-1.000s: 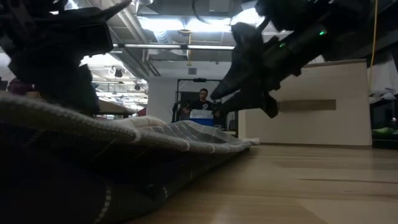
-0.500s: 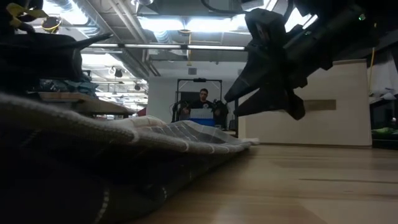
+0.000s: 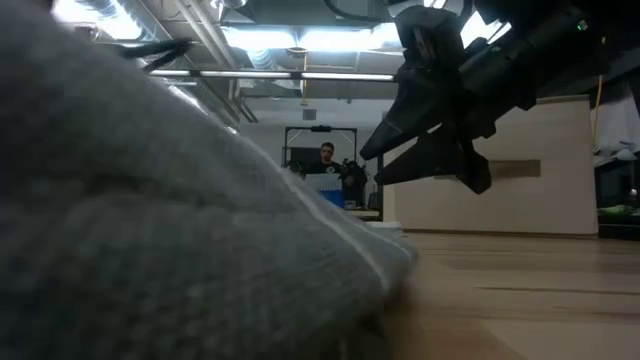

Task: Fold towel
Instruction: Fold the gray white kitchen towel

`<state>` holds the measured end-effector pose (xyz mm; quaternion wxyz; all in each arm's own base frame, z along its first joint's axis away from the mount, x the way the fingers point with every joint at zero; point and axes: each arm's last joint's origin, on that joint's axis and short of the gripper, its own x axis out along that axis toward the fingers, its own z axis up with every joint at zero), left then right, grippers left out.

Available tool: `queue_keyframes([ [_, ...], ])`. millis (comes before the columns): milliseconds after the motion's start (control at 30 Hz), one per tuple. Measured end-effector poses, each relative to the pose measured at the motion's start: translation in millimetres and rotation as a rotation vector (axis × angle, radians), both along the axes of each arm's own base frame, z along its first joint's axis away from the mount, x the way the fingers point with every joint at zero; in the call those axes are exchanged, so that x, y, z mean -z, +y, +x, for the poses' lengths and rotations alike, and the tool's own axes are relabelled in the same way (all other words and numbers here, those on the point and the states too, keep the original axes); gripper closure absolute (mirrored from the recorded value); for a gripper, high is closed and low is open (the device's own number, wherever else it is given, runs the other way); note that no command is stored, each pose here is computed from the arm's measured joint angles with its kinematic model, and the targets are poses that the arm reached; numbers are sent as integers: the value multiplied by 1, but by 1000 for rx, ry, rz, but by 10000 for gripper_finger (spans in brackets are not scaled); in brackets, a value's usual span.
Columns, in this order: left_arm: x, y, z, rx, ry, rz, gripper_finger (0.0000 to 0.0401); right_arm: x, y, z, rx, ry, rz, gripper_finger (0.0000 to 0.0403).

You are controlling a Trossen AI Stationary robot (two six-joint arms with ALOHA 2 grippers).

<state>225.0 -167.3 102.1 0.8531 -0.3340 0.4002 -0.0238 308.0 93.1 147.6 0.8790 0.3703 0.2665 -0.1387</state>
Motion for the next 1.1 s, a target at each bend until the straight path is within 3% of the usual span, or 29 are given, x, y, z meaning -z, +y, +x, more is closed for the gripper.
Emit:
queue_keyframes([
  [200, 1, 9, 36, -26, -54, 108, 400, 1, 4, 0, -106, 25, 72, 243],
  [400, -5, 36, 58, -68, -91, 205, 400, 1, 6, -1, -185, 43, 127, 243],
  [533, -5, 56, 68, -128, -94, 220, 400, 1, 7, -1, -199, 50, 127, 243],
  [633, -7, 65, 73, -156, -113, 182, 400, 2, 8, -2, -304, 60, 98, 243],
  [800, -17, 64, 79, -17, -212, 117, 400, 1, 13, -3, -451, 63, 145, 243],
  [933, -27, 55, 81, 105, -334, 164, 400, -3, 15, -2, -488, 56, 171, 243],
  [1100, -37, 47, 83, 160, -466, 202, 400, -8, 16, 2, -481, 40, 191, 243],
])
